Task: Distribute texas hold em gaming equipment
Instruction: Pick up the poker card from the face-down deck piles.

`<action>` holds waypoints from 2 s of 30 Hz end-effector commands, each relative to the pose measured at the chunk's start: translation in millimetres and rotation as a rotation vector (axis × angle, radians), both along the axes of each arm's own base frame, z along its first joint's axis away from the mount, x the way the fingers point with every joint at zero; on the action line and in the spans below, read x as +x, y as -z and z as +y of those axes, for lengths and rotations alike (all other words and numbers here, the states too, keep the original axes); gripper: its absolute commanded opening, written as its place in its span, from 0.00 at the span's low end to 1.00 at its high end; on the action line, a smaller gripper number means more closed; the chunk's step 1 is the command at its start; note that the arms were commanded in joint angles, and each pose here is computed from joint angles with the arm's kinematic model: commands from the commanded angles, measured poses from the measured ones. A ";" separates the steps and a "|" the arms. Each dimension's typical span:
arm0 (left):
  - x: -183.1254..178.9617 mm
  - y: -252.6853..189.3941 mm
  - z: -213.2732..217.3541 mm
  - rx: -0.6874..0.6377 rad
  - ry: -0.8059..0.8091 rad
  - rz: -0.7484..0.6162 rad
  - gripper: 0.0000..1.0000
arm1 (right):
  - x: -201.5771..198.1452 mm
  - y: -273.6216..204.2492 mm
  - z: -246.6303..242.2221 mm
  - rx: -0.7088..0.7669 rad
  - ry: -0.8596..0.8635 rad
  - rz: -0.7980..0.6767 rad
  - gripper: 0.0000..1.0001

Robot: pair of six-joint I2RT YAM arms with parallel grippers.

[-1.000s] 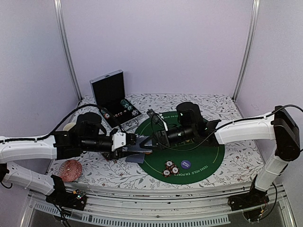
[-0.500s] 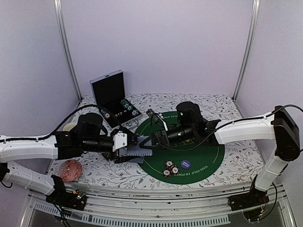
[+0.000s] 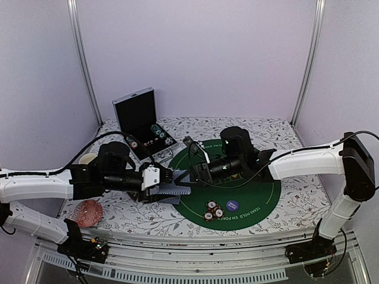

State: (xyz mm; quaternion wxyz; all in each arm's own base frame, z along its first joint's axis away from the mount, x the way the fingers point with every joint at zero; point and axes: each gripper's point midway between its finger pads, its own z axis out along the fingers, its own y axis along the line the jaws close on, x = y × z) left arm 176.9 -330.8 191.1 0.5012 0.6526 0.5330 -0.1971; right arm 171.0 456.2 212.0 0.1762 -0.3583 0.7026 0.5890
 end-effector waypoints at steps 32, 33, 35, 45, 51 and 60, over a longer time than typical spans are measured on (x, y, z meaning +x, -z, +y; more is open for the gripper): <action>-0.8 -8.2 -5.0 -0.020 0.008 -0.025 0.47 | -1.2 -22.1 0.7 0.013 0.003 -0.045 0.17; -0.6 -9.5 -4.8 -0.025 0.006 -0.027 0.46 | 0.0 -21.4 -0.4 0.004 0.013 -0.052 0.22; -0.6 -10.5 -4.6 -0.028 0.006 -0.029 0.46 | 3.1 -18.6 -3.2 -0.016 0.037 -0.061 0.27; -2.5 -12.5 -4.7 -0.036 0.014 -0.028 0.44 | 9.3 -13.1 -13.5 -0.075 0.095 -0.098 0.43; -2.3 -13.4 -4.6 -0.037 0.013 -0.030 0.44 | 10.9 -15.3 -20.4 -0.098 0.115 -0.126 0.50; -2.4 -14.6 -5.1 -0.043 0.013 -0.025 0.44 | 7.7 -26.9 -21.3 -0.079 0.098 -0.142 0.57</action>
